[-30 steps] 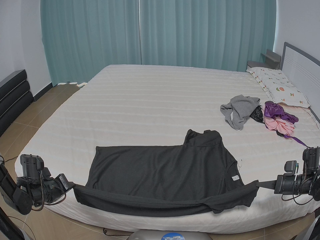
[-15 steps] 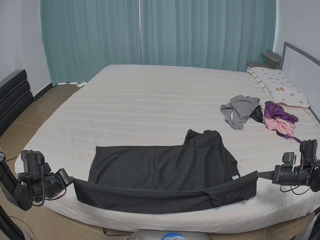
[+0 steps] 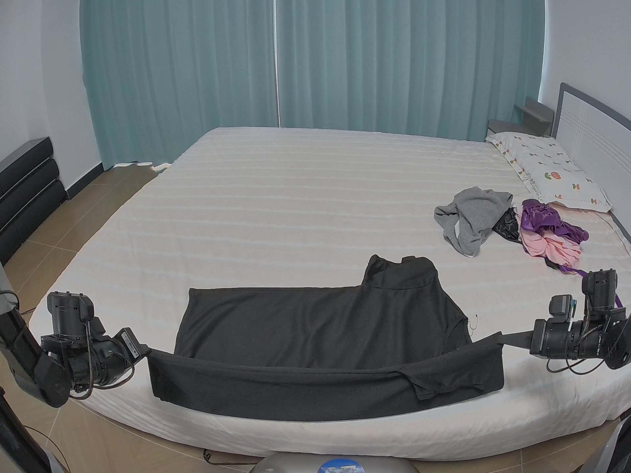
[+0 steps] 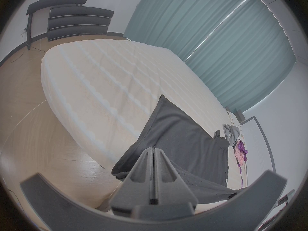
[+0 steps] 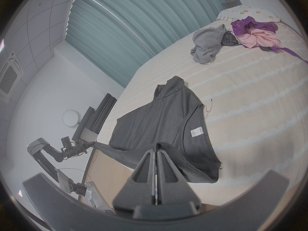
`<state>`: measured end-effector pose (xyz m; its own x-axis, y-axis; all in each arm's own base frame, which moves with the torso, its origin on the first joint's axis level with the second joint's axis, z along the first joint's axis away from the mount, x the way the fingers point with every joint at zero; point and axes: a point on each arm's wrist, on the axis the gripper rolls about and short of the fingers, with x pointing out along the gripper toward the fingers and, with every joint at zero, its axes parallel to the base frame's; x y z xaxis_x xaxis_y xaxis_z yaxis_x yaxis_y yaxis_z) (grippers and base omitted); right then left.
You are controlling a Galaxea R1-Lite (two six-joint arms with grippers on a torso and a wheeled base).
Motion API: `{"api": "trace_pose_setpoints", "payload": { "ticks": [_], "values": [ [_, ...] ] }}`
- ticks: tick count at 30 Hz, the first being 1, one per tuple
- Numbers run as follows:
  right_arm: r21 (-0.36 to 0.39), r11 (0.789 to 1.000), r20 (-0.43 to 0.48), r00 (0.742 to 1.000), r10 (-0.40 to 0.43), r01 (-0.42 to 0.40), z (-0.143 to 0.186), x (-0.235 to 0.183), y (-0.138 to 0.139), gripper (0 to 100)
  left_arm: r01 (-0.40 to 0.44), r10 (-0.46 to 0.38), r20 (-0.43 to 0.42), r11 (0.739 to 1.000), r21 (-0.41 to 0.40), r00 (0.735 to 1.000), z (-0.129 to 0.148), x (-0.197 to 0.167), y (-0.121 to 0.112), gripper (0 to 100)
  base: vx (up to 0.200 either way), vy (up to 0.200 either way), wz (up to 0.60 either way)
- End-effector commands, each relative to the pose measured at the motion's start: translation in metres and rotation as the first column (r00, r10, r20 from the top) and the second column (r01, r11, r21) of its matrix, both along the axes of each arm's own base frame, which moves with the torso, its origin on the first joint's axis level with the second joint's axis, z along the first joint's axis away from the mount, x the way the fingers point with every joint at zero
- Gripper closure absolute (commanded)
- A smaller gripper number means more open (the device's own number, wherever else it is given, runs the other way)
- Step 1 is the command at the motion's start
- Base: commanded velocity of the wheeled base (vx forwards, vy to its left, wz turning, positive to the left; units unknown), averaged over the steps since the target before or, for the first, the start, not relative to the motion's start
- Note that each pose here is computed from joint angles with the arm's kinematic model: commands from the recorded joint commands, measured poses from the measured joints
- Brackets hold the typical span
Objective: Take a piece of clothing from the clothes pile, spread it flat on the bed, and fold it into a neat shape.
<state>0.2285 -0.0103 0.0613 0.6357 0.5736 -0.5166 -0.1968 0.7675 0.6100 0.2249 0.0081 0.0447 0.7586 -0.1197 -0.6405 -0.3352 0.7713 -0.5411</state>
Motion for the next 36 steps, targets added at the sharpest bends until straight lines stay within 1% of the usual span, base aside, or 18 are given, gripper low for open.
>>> {"api": "trace_pose_setpoints", "payload": {
  "ticks": [1, 13, 18, 25, 30, 36],
  "values": [
    [0.003, 1.0, -0.028, 1.0, 0.001, -0.001, -0.009, 0.012, -0.001, 100, -0.003, 0.003, -0.04, 1.0, 0.0, 0.999, -0.014, 0.014, 0.001, 100, 0.0, 0.0, 0.0],
    [0.005, 1.0, -0.051, 0.999, -0.001, 0.002, -0.024, 0.041, -0.004, 100, -0.001, 0.001, -0.066, 1.0, -0.006, 0.998, -0.029, 0.036, 0.002, 100, 0.0, 0.0, 0.0],
    [0.007, 1.0, -0.078, 0.997, 0.005, -0.005, -0.037, 0.055, -0.003, 100, -0.001, 0.0, -0.075, 1.0, -0.003, 0.997, -0.04, 0.051, 0.002, 100, 0.0, 0.0, 0.0],
    [0.008, 1.0, -0.101, 0.995, 0.008, -0.007, -0.05, 0.068, -0.004, 100, -0.002, 0.001, -0.089, 1.0, -0.005, 0.996, -0.051, 0.063, 0.003, 100, 0.0, 0.0, 0.0],
    [-0.013, 1.0, -0.122, 0.993, -0.009, 0.007, -0.062, 0.077, -0.003, 100, 0.0, 0.0, -0.11, 1.0, -0.003, 0.994, -0.063, 0.071, 0.002, 100, 0.0, 0.0, 0.0],
    [-0.019, 1.0, -0.125, 0.992, -0.001, -0.002, -0.066, 0.081, 0.001, 100, -0.003, 0.002, -0.135, 1.0, -0.008, 0.991, -0.073, 0.074, 0.003, 100, 0.0, 0.0, 0.0]
  ]
}}
